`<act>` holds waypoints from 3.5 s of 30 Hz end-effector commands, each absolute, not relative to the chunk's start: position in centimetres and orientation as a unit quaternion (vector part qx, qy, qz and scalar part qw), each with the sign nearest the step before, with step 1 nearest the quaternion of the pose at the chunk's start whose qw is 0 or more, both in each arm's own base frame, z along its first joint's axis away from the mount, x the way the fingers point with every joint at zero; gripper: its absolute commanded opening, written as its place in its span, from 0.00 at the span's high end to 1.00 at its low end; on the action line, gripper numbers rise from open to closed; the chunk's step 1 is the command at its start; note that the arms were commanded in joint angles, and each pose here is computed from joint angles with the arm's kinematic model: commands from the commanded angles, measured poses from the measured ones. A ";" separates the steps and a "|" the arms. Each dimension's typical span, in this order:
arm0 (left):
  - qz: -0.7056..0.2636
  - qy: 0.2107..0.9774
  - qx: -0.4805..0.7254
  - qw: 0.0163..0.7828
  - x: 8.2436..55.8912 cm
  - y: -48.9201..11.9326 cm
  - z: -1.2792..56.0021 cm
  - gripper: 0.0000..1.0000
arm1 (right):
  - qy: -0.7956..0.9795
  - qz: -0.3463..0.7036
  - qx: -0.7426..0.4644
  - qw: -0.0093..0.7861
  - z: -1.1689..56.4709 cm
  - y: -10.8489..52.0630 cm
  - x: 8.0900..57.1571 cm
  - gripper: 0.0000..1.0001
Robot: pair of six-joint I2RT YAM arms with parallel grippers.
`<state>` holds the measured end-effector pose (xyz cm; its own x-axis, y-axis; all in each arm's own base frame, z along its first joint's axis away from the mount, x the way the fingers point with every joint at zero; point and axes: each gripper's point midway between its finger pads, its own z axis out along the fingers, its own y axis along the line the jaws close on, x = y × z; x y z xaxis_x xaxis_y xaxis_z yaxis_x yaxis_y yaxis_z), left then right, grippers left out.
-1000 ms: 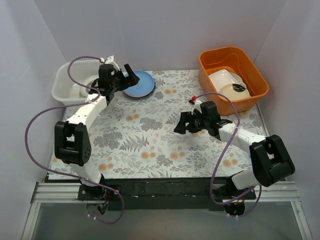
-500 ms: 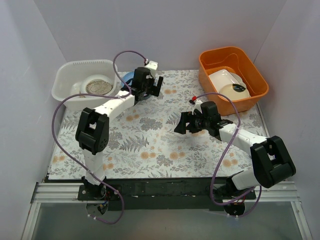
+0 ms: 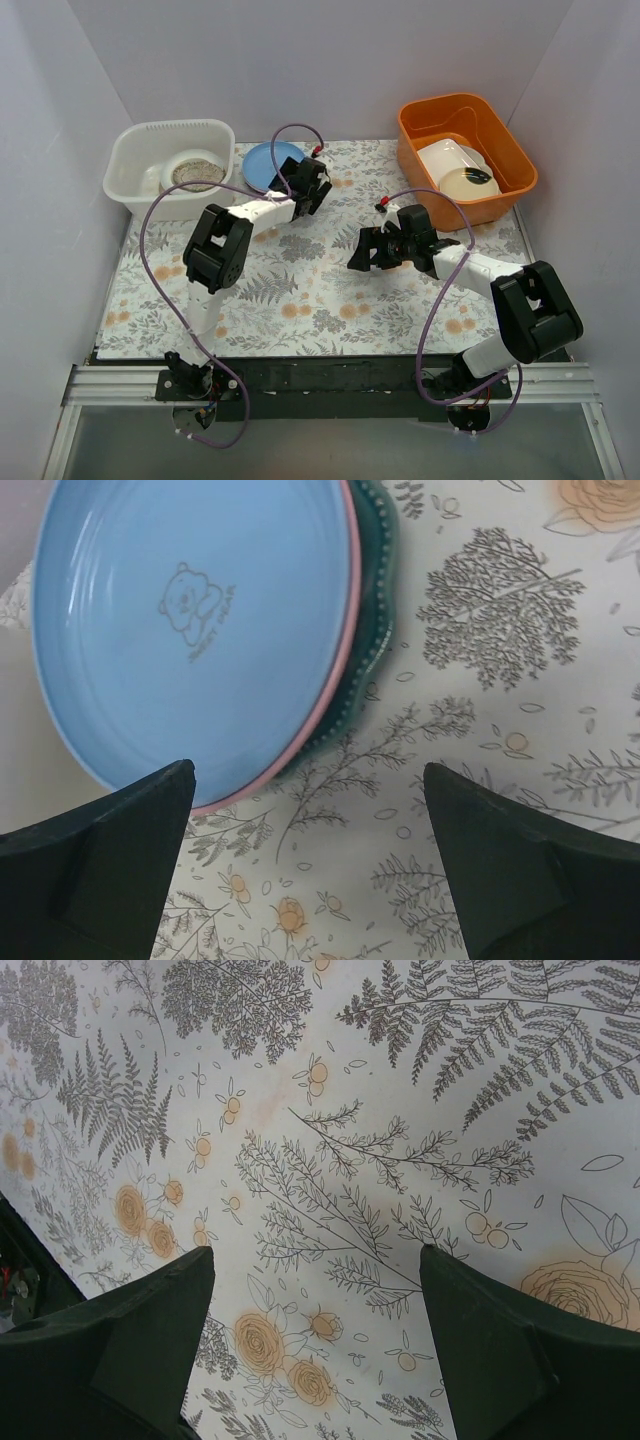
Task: Place the plates into the plastic bin on the countertop
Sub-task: Move the plate to the center of the board.
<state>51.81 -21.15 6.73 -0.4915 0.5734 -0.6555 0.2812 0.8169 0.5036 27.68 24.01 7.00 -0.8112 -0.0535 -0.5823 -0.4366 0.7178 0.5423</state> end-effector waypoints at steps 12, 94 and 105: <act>0.164 0.840 0.216 0.470 55.5 -21.7 6.8 0.28 | 0.876 0.339 -0.151 0.308 8.6 23.5 28.2 0.09; -0.210 0.907 0.216 0.294 26.3 -31.6 8.0 1.00 | 0.872 0.324 -0.141 0.339 10.6 21.8 29.0 0.10; -0.246 0.862 0.158 0.413 27.1 -30.7 16.7 0.34 | 0.867 0.335 -0.137 0.343 11.0 22.2 29.2 0.10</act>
